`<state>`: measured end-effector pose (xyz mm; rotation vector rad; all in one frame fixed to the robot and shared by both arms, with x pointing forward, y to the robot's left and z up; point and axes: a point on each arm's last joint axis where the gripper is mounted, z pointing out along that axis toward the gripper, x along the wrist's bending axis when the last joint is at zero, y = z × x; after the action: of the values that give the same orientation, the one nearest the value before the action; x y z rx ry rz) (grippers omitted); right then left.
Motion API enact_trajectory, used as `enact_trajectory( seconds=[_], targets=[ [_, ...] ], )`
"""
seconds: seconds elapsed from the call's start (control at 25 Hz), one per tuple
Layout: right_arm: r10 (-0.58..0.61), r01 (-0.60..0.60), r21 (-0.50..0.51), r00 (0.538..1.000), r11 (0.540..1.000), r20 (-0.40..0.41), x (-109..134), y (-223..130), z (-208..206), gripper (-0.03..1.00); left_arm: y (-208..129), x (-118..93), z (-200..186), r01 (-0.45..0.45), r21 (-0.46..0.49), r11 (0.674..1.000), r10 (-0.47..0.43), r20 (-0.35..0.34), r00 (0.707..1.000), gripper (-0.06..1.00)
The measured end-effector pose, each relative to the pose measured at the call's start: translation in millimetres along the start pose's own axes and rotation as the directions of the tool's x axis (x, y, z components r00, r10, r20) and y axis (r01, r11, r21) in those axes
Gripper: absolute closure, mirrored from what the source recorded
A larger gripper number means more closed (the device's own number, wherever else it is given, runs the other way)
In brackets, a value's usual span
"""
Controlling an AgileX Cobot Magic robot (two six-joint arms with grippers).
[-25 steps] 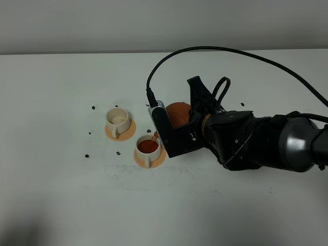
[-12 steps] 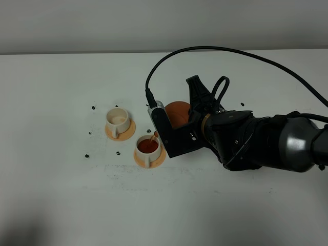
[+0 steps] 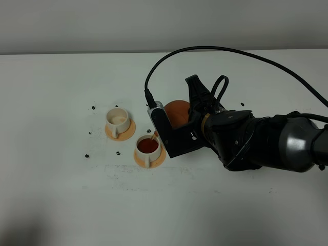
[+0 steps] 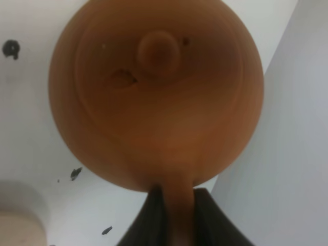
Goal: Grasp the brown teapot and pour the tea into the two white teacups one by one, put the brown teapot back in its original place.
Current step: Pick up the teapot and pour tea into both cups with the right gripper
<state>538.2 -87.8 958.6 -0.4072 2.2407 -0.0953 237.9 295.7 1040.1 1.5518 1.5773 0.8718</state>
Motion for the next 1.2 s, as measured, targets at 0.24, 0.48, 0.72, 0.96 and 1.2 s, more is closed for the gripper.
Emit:
enact_trajectory(
  seconds=[0.24, 0.48, 0.72, 0.96, 1.2],
  targets=[
    [0.002, -0.002, 0.000, 1.000, 1.000, -0.001, 0.1, 0.0, 0.0, 0.88, 0.0, 0.0, 0.0, 0.000, 0.000, 1.000, 0.000, 0.000, 1.000, 0.44],
    [0.075, -0.077, -0.034, 0.996, 0.996, -0.037, 3.1, 3.4, -0.2, 0.88, 0.0, 0.0, 0.0, 0.000, 0.000, 1.000, 0.000, 0.000, 1.000, 0.44],
    [0.122, -0.125, -0.054, 0.991, 0.991, -0.061, 4.9, 6.1, -0.6, 0.88, 0.0, 0.0, 0.0, 0.000, 0.000, 1.000, 0.000, 0.000, 1.000, 0.44],
    [0.219, -0.222, -0.052, 0.974, 0.974, -0.062, -2.5, 0.8, -13.9, 0.88, 0.0, 0.0, 0.0, 0.000, 0.000, 1.000, 0.000, 0.000, 1.000, 0.44],
    [0.470, -0.477, -0.017, 0.870, 0.879, -0.147, -5.8, -6.6, -36.6, 0.88, 0.0, 0.0, 0.0, -0.001, 0.000, 1.000, 0.001, 0.000, 1.000, 0.44]
  ],
)
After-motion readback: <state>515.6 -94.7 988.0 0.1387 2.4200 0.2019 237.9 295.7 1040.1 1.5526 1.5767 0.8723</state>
